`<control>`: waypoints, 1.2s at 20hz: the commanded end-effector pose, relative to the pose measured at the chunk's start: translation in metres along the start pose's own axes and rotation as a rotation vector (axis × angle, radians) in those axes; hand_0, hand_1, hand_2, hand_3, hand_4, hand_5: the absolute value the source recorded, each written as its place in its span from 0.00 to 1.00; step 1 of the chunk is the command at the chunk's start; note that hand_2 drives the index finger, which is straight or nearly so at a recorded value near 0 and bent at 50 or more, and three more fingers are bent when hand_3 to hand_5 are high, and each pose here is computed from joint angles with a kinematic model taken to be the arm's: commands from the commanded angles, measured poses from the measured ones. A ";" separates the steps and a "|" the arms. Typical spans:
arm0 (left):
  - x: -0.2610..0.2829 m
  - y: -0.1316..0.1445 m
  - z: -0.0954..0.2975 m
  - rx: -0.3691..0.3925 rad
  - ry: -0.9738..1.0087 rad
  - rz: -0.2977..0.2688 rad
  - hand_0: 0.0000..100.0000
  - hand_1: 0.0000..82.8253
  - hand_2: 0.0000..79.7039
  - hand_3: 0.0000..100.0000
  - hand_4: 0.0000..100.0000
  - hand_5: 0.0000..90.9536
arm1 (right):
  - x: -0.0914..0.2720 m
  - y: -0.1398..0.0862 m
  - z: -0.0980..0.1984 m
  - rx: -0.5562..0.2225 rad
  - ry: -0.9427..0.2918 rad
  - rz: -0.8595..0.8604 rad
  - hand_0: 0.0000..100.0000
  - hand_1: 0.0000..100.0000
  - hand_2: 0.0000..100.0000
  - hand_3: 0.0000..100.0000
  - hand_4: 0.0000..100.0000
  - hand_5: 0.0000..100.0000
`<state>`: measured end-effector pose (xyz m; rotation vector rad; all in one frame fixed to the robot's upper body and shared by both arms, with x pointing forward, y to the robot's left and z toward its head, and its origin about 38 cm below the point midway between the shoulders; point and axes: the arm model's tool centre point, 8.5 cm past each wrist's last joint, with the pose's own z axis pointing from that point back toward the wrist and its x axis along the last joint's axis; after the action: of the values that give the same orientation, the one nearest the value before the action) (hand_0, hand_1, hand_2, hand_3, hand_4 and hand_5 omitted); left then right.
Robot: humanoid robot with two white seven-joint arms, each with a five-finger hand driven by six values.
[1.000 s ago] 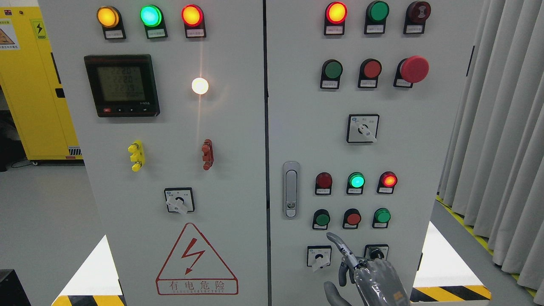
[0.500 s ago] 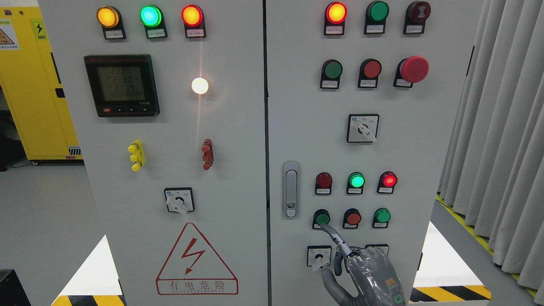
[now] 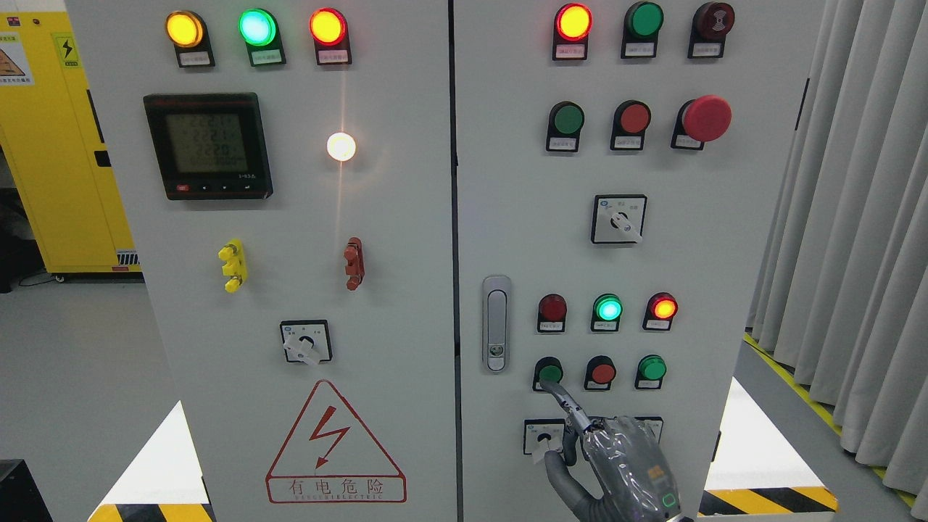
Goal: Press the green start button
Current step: 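Press the green push button with the right hand's extended finger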
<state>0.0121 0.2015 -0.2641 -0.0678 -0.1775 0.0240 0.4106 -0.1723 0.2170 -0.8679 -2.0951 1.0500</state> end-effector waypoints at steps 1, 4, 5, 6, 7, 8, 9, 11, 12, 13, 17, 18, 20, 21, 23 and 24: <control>0.000 0.000 0.000 0.000 0.000 0.000 0.12 0.67 0.00 0.00 0.00 0.00 | -0.010 0.013 -0.002 0.032 0.025 -0.018 0.73 0.91 0.00 0.82 0.92 0.91; 0.000 0.000 0.000 0.000 0.000 0.000 0.12 0.67 0.00 0.00 0.00 0.00 | -0.013 0.012 -0.003 0.029 0.031 -0.017 0.75 0.91 0.00 0.82 0.92 0.91; 0.000 0.000 0.000 0.000 0.000 0.000 0.12 0.67 0.00 0.00 0.00 0.00 | -0.013 0.012 -0.003 0.030 0.032 -0.019 0.75 0.91 0.00 0.82 0.92 0.91; 0.000 0.000 0.000 0.000 0.000 0.000 0.12 0.67 0.00 0.00 0.00 0.00 | -0.014 0.012 -0.003 0.030 0.034 -0.019 0.75 0.91 0.00 0.82 0.92 0.91; 0.000 0.000 0.000 0.000 -0.001 0.000 0.12 0.67 0.00 0.00 0.00 0.00 | -0.014 0.012 -0.003 0.032 0.035 -0.019 0.76 0.91 0.00 0.82 0.92 0.91; 0.000 0.000 0.000 0.000 0.000 0.000 0.12 0.67 0.00 0.00 0.00 0.00 | -0.015 0.013 -0.003 0.034 0.037 -0.020 0.76 0.91 0.00 0.82 0.92 0.91; 0.000 0.000 0.000 0.000 0.000 0.000 0.12 0.67 0.00 0.00 0.00 0.00 | -0.016 0.015 -0.002 0.038 0.041 -0.021 0.76 0.91 0.00 0.82 0.92 0.91; -0.001 0.000 0.000 0.000 0.002 0.000 0.12 0.67 0.00 0.00 0.00 0.00 | -0.017 0.015 -0.003 0.040 0.043 -0.023 0.78 0.92 0.00 0.82 0.92 0.90; 0.000 0.000 0.000 0.000 0.000 0.000 0.12 0.67 0.00 0.00 0.00 0.00 | -0.017 0.015 -0.004 0.037 0.043 -0.028 0.78 0.92 0.00 0.82 0.92 0.90; 0.000 0.000 0.000 0.000 0.000 0.000 0.12 0.67 0.00 0.00 0.00 0.00 | -0.018 0.014 -0.004 0.032 0.044 -0.039 0.80 0.92 0.00 0.82 0.91 0.90; 0.000 0.000 0.000 0.000 0.000 0.000 0.12 0.67 0.00 0.00 0.00 0.00 | -0.021 0.013 -0.007 0.026 0.059 -0.055 0.81 0.92 0.00 0.82 0.91 0.90; 0.000 0.000 0.000 0.000 -0.001 0.000 0.12 0.67 0.00 0.00 0.00 0.00 | -0.021 0.014 -0.007 0.026 0.061 -0.058 0.81 0.92 0.00 0.81 0.91 0.90; 0.000 0.000 0.000 0.000 -0.001 0.000 0.12 0.67 0.00 0.00 0.00 0.00 | -0.022 0.015 -0.007 0.029 0.065 -0.060 0.81 0.92 0.00 0.81 0.91 0.90; 0.000 0.000 0.000 0.000 -0.001 0.000 0.12 0.67 0.00 0.00 0.00 0.00 | -0.023 0.015 -0.007 0.031 0.068 -0.060 0.81 0.92 0.00 0.81 0.91 0.90; 0.000 0.000 0.000 0.000 0.000 0.000 0.12 0.67 0.00 0.00 0.00 0.00 | -0.022 0.016 -0.006 0.033 0.068 -0.061 0.82 0.92 0.00 0.81 0.91 0.90; 0.000 0.000 0.000 0.000 0.000 0.000 0.12 0.67 0.00 0.00 0.00 0.00 | -0.022 0.015 -0.006 0.029 0.066 -0.063 0.82 0.92 0.00 0.81 0.91 0.90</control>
<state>0.0120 0.2015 -0.2641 -0.0678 -0.1773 0.0240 0.4289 -0.1775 0.2089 -0.8214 -2.0596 1.0072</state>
